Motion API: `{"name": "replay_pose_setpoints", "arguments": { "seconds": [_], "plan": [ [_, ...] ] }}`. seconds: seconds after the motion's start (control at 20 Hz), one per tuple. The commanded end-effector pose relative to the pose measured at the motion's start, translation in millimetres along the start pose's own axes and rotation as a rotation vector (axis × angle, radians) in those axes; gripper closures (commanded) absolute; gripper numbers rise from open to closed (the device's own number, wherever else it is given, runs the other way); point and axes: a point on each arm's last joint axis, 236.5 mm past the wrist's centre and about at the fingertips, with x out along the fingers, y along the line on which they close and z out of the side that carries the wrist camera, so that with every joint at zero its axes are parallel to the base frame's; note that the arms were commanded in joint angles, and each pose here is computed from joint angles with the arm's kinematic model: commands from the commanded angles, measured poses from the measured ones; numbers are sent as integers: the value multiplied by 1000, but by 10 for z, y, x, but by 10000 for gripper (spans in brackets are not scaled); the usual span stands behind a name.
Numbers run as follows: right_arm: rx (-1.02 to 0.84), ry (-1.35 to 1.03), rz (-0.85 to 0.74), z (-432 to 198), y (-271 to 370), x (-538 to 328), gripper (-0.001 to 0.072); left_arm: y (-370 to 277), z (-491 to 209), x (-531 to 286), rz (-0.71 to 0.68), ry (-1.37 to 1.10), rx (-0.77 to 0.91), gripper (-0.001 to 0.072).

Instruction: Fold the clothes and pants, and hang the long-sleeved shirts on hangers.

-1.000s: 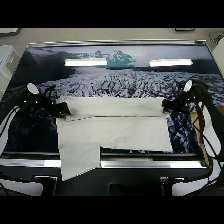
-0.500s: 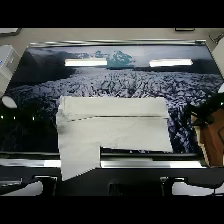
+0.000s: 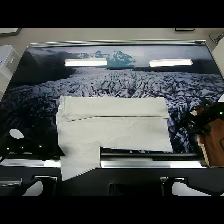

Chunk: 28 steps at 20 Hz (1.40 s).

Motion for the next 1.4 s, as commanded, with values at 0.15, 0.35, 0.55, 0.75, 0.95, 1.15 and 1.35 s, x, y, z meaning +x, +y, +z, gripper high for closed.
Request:
{"name": "replay_pose_setpoints", "arguments": {
  "seconds": [0.15,0.35,0.55,0.75,0.95,1.15,1.35],
  "plan": [
    [-14,23,11,-67,22,4,142,-66,80,188,-15,-49,-14,315],
    [-6,87,-28,-361,-117,196,131,-29,157,214,-4,-85,-60,680],
    [-19,191,0,-855,-190,745,83,-44,139,200,-5,-83,-43,682],
    [-1,131,55,-782,-104,968,109,-73,149,147,-4,-107,-27,682],
    [17,95,67,-716,-90,1043,145,-99,161,102,-4,-126,-14,682],
    [66,85,132,-632,52,1105,346,-114,157,83,-5,-129,-9,682],
    [57,95,145,-642,92,1047,669,-136,139,63,-9,-120,-3,682]
  ]
}}
